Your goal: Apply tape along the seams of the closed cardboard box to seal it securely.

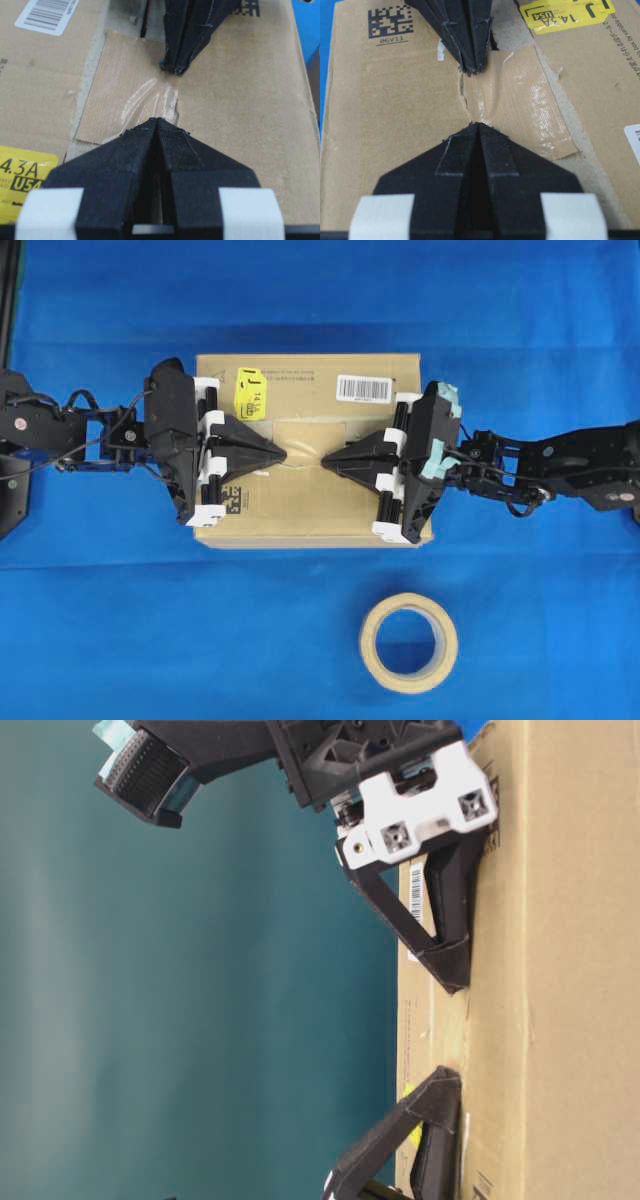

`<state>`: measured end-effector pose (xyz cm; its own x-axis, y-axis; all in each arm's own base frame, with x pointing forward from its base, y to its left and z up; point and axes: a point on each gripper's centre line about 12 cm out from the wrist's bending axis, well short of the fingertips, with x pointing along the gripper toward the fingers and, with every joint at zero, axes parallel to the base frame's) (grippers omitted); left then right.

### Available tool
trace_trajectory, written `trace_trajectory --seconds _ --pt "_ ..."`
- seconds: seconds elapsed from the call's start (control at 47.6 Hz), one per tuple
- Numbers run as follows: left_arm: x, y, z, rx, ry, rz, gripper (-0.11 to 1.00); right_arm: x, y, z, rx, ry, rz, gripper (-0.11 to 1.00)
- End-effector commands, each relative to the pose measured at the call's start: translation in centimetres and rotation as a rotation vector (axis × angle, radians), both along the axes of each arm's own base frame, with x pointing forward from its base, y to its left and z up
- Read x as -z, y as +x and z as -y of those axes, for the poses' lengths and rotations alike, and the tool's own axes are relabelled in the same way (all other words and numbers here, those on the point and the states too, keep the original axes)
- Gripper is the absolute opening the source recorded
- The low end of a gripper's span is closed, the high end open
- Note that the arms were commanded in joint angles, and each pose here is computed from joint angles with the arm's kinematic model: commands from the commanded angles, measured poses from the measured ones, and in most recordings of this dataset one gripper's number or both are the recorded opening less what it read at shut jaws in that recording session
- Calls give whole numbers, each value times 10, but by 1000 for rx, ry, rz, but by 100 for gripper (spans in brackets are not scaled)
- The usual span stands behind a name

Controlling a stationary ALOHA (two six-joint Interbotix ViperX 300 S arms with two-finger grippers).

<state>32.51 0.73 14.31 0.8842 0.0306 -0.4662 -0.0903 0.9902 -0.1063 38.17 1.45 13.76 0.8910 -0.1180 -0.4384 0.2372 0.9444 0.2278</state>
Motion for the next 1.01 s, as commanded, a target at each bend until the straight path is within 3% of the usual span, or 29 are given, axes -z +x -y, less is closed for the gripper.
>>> trace_trajectory --seconds 0.0,0.189,0.462,0.693,0.987 --pt "12 -10 3 -1 -20 -64 0 17 -16 -16 -46 3 -66 -1" --pt "-1 -4 4 7 -14 -38 0 -3 -16 -16 -59 -13 -19 -1" --pt "-73 -12 5 30 19 72 0 -83 -31 -5 -80 -89 172 -1" --pt "-106 -46 1 36 65 167 0 -125 -62 9 -92 -148 241 -1" --pt "-114 -98 -1 23 69 226 0 -133 -117 16 -106 -153 264 -1"
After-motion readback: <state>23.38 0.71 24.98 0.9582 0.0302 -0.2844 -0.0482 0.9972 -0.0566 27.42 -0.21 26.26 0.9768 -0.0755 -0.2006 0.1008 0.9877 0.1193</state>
